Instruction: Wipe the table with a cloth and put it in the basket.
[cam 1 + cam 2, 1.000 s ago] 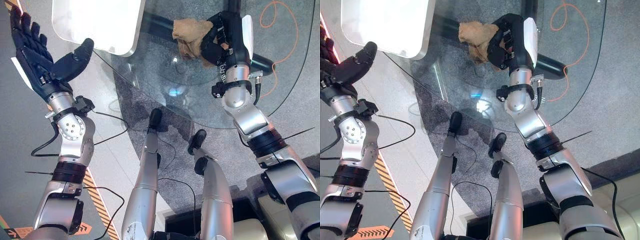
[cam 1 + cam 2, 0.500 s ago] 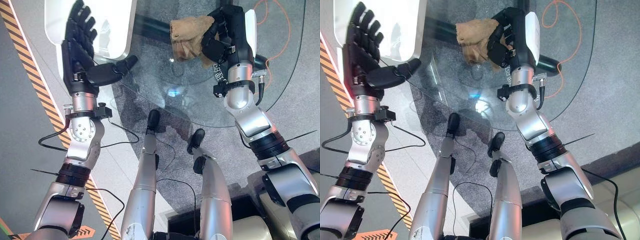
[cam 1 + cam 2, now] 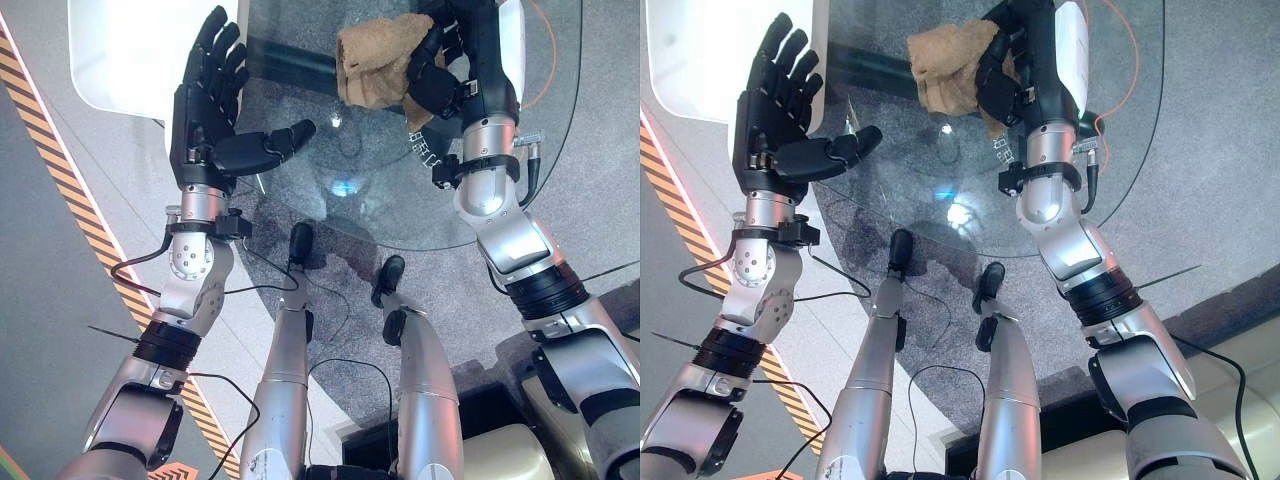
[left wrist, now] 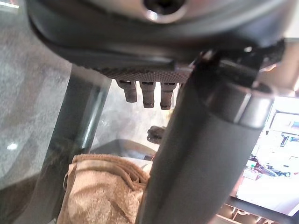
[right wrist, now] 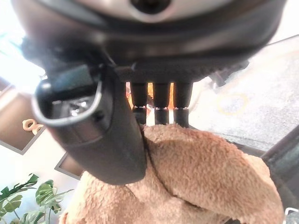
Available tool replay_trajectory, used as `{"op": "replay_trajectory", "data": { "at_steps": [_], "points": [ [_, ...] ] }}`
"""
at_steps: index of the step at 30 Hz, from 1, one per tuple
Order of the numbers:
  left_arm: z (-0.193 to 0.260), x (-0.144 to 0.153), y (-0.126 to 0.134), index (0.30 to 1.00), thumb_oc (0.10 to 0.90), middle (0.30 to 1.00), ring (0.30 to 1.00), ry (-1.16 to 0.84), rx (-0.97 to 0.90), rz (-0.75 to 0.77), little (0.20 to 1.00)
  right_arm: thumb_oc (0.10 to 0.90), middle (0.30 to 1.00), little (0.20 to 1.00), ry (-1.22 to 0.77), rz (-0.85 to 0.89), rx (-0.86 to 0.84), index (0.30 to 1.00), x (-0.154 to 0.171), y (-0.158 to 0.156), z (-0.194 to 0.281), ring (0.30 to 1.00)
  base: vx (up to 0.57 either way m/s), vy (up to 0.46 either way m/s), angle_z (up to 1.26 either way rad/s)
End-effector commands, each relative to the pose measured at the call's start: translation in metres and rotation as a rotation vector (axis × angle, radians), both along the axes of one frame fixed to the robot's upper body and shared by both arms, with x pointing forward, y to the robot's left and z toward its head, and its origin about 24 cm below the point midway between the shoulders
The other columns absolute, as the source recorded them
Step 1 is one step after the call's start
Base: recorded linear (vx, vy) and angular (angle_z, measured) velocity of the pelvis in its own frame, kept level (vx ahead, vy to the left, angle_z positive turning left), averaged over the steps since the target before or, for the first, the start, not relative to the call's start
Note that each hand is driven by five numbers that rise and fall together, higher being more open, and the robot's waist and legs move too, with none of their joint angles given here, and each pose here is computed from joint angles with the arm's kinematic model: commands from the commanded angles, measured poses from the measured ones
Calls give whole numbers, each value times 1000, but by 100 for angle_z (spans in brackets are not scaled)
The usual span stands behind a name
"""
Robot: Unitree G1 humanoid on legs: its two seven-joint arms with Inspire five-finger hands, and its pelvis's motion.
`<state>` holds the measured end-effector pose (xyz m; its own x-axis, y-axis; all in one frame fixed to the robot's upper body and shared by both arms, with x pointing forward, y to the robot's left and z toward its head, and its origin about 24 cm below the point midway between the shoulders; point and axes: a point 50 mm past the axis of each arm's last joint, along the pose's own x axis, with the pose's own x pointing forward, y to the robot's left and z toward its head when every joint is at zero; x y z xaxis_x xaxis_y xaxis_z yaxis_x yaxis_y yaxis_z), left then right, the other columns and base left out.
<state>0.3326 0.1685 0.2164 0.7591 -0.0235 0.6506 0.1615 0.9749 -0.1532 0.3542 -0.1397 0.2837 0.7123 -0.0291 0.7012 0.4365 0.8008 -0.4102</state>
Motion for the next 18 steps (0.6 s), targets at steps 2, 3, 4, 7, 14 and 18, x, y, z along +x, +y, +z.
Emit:
{"op": "replay_trajectory", "data": {
  "at_steps": [2,3,4,7,14,18],
  "points": [
    [50,-14,-14,900,800,900,900,-242,-46,-57,900,100,300,200,-524,166,21,300,-67,15,85,300,0,0,0],
    [50,-14,-15,900,800,900,900,-243,-45,-58,900,100,300,200,-527,175,26,300,-68,16,85,300,0,0,0],
    [50,-14,-15,900,800,900,900,-242,-48,-62,900,100,300,200,-532,182,29,300,-69,16,86,300,0,0,0],
    [51,-14,-18,900,800,900,900,-240,-50,-69,900,100,300,200,-548,196,27,300,-73,19,88,300,0,0,0],
    [54,-11,-25,900,800,900,900,-237,-44,-94,900,100,300,200,-569,237,17,300,-81,26,94,300,-1,-1,-1],
    [56,-9,-30,900,800,900,900,-229,-37,-104,900,100,300,200,-582,266,15,300,-85,30,97,300,-3,-6,-3]
  ]
}}
